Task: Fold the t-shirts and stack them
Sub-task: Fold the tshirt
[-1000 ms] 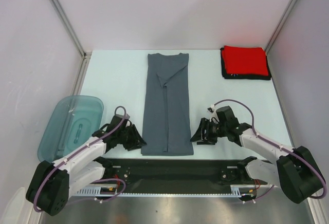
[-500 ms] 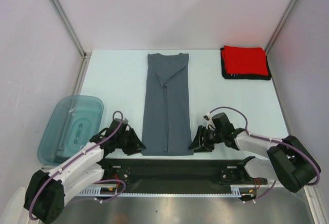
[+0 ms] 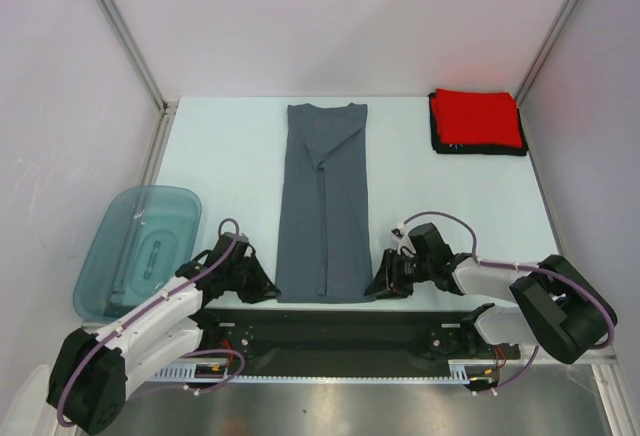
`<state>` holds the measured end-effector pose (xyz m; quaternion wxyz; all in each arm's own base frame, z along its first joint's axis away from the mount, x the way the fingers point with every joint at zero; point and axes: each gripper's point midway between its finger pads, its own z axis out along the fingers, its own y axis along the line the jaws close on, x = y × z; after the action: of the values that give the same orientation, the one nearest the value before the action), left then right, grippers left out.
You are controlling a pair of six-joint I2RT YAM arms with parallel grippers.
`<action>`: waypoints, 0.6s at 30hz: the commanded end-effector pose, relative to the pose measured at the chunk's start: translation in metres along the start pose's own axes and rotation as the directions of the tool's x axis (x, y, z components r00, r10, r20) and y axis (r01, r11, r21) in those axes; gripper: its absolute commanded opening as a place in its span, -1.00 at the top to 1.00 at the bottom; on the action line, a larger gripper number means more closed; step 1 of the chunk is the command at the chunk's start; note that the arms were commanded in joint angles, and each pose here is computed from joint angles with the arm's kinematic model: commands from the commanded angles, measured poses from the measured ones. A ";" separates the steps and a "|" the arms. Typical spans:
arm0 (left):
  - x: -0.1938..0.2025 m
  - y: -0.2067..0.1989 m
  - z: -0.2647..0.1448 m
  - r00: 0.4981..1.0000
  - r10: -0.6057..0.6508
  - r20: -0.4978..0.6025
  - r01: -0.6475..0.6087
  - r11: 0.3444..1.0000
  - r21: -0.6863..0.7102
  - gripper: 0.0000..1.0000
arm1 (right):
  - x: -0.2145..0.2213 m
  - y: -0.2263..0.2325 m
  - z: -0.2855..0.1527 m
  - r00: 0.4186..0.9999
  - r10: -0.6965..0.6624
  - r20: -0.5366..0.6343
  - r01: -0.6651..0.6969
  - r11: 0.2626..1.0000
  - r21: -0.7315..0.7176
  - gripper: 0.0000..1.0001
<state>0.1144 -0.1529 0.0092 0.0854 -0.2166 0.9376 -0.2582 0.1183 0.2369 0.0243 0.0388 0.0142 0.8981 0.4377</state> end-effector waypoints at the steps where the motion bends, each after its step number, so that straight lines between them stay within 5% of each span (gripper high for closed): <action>1: 0.015 0.037 0.005 0.999 -0.009 -0.041 0.004 0.992 -0.128 0.59 | 0.005 -0.007 -0.001 1.000 0.004 0.012 -0.004 1.000 0.015 0.28; 5: 0.010 0.023 0.004 0.999 0.017 -0.032 -0.019 0.997 -0.071 0.91 | 0.006 -0.008 0.000 1.000 0.005 0.012 -0.005 1.000 0.007 0.59; 7: 0.002 0.009 0.002 0.999 0.047 -0.002 -0.047 0.999 -0.024 0.99 | 0.003 -0.002 0.000 1.000 -0.013 0.011 0.013 1.000 -0.011 1.00; 18: -0.047 -0.073 -0.030 0.965 0.161 0.205 -0.196 0.966 0.166 0.99 | -0.050 0.040 -0.024 0.986 -0.107 0.129 0.117 0.990 -0.074 1.00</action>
<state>0.1368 -0.1613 0.0386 0.1423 -0.1786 0.9302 -0.2872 0.1350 0.2366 0.0462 0.0758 0.0009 0.8909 0.4479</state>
